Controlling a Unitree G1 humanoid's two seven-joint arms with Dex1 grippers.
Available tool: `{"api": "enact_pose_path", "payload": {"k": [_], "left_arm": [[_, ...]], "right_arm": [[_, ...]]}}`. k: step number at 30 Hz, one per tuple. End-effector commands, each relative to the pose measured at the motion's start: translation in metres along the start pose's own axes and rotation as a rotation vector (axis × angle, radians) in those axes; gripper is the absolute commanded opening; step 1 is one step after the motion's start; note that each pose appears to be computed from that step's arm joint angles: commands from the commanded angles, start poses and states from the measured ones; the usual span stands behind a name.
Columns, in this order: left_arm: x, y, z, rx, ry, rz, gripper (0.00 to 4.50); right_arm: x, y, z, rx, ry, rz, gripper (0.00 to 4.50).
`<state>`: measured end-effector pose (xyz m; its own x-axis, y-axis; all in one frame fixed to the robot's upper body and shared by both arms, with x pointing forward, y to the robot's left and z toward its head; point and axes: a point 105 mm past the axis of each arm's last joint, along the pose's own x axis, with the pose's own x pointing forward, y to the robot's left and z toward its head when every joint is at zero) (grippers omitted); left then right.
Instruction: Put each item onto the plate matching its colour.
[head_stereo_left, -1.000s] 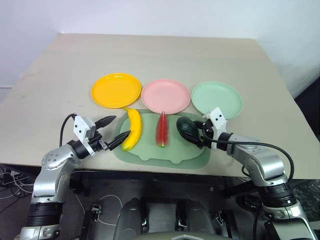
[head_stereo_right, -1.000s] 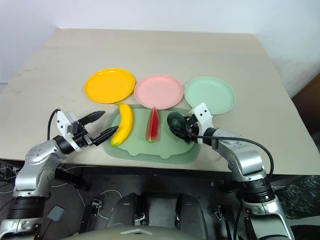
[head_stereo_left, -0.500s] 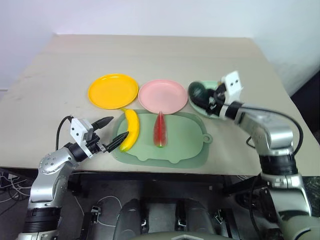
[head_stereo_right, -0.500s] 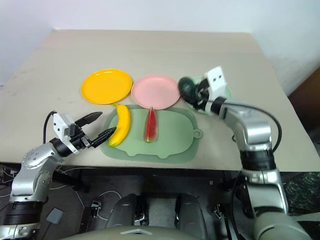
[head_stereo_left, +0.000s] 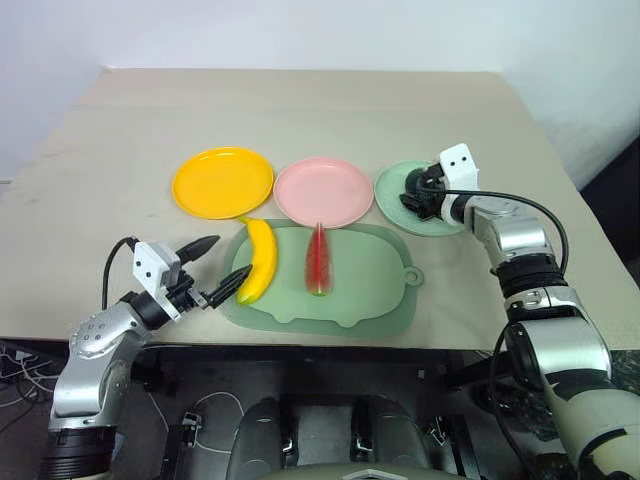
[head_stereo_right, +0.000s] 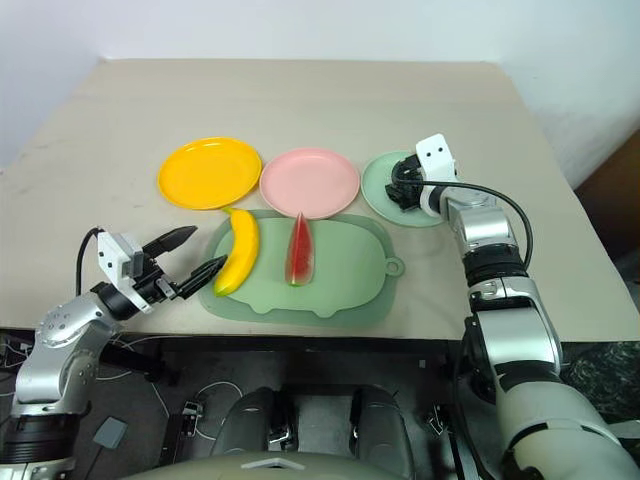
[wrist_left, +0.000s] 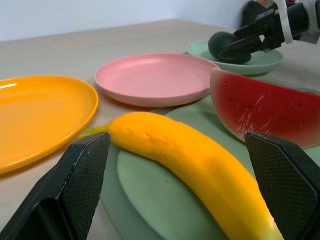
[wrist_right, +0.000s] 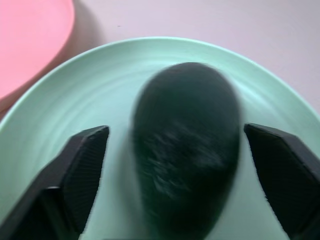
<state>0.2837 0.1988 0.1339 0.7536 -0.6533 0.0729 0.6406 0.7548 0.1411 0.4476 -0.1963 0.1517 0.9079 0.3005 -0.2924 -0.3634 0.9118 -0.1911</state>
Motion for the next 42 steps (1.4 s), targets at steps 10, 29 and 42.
{"api": "enact_pose_path", "payload": {"k": [10, 29, 42], "left_arm": [[-0.004, 0.007, 0.016, 0.048, -0.033, 0.01, 4.5], [0.007, 0.009, 0.013, 0.032, -0.045, -0.024, 4.5], [0.005, 0.004, 0.011, 0.044, -0.036, -0.035, 4.5]], "right_arm": [[-0.066, 0.04, 0.067, 0.051, -0.15, 0.209, 4.48], [-0.078, 0.171, 0.032, 0.301, 0.22, 0.541, 4.48], [-0.059, 0.204, 0.021, 0.231, 0.375, 0.491, 4.48]]}}
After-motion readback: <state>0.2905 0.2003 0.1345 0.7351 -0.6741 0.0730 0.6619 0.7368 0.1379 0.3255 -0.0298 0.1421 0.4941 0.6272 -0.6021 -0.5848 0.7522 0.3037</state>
